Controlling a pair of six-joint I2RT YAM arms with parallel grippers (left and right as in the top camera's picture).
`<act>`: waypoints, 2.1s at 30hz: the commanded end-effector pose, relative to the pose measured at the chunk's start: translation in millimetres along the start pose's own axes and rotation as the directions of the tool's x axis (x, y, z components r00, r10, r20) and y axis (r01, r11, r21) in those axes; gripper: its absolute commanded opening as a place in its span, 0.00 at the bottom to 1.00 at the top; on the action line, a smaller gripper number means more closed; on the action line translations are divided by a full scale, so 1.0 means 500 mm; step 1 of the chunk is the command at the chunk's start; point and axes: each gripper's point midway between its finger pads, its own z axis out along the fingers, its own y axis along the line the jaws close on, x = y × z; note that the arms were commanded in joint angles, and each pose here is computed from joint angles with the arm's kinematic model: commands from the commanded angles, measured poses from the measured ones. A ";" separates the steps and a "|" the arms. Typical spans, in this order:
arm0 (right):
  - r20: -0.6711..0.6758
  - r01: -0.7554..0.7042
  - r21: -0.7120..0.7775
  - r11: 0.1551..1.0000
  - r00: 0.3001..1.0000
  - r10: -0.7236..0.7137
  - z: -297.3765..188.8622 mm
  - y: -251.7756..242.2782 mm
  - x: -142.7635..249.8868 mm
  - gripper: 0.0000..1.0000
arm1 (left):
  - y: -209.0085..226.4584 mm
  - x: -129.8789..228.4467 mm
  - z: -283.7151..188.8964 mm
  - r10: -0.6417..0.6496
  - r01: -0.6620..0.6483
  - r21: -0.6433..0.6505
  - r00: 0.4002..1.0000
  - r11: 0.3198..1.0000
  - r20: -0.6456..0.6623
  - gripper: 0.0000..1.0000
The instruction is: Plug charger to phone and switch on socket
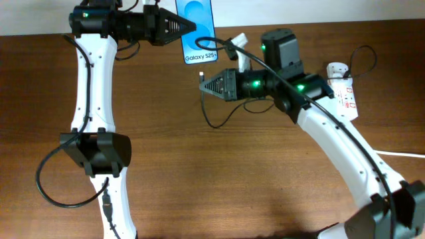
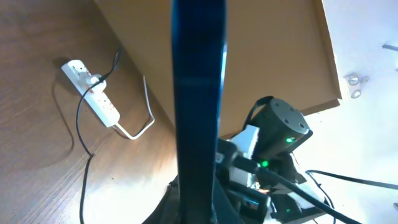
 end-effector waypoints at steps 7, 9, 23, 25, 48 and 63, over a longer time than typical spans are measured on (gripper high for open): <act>-0.016 0.013 -0.146 0.989 1.000 -0.015 -0.005 0.031 -0.020 0.04 | -0.030 -0.002 -0.006 0.018 -0.018 0.052 1.000 0.998 0.000 0.00; -0.009 -0.007 -0.151 0.988 1.000 0.006 -0.021 0.023 -0.028 0.04 | -0.030 -0.002 -0.006 0.018 -0.018 0.052 1.000 0.998 0.000 0.00; 0.001 -0.012 -0.158 0.987 1.000 0.012 -0.023 0.026 -0.035 0.04 | -0.031 -0.001 -0.004 0.017 -0.017 0.053 1.000 0.998 -0.002 0.00; 0.001 -0.013 -0.158 0.987 1.000 0.013 -0.023 0.026 -0.035 0.04 | -0.031 -0.001 -0.004 0.018 -0.017 0.053 1.000 0.998 -0.002 0.00; -0.005 -0.039 -0.175 0.984 0.999 0.039 -0.040 0.020 -0.039 0.04 | -0.035 0.007 0.013 0.028 -0.026 0.063 0.999 0.998 -0.018 0.00; 0.004 -0.040 -0.141 0.989 0.999 0.041 -0.021 0.015 -0.038 0.04 | -0.035 0.007 0.013 0.024 -0.023 0.063 1.000 0.998 -0.018 0.00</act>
